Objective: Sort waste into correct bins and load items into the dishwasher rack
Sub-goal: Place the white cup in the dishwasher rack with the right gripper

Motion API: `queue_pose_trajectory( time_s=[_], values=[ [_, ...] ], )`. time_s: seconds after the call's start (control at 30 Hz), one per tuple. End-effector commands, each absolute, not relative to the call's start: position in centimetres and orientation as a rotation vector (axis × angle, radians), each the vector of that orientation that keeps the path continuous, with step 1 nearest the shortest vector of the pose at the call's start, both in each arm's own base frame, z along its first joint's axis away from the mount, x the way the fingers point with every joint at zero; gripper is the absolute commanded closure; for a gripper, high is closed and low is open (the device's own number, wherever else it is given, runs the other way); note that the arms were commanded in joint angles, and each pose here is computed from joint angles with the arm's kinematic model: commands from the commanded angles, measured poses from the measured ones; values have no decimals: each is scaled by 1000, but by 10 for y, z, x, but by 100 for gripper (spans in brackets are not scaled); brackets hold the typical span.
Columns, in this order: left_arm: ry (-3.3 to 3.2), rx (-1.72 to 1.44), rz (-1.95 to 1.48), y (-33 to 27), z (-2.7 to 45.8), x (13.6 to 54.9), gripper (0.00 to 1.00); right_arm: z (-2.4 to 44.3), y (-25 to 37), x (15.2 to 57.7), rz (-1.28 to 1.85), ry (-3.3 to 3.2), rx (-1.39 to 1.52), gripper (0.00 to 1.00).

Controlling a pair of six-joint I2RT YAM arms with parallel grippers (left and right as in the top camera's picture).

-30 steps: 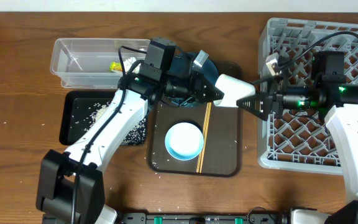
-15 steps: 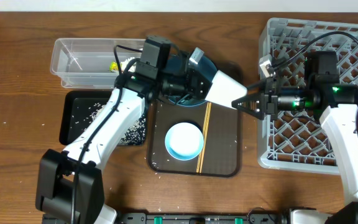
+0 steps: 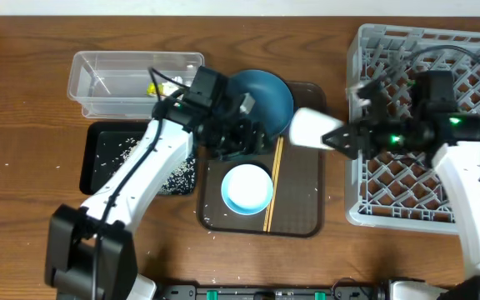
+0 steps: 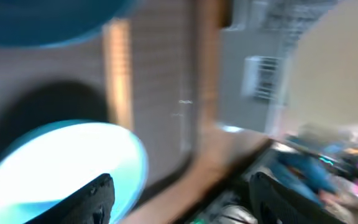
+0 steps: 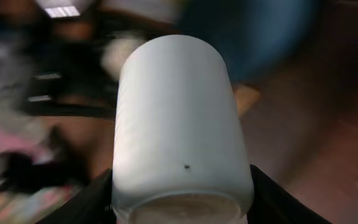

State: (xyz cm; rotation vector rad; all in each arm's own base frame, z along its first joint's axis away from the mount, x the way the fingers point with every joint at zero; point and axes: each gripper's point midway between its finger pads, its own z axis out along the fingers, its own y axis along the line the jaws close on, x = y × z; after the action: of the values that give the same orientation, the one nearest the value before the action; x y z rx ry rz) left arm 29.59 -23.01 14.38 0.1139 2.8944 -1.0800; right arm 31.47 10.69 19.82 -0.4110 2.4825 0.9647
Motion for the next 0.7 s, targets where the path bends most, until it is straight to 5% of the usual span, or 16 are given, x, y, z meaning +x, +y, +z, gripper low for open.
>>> queue_pose_trajectory(
  time_s=[0.0,0.3,0.67],
  values=[
    [2789,137,-684,-175,161,317,27,219,23,337,468,2554,-40,84],
    [2653,44,-460,-127,208,308,27,221,-126,301,-199,2586,677,92],
    [2676,41,-455,-125,205,302,27,177,-188,276,-257,2651,1015,89]
  ],
)
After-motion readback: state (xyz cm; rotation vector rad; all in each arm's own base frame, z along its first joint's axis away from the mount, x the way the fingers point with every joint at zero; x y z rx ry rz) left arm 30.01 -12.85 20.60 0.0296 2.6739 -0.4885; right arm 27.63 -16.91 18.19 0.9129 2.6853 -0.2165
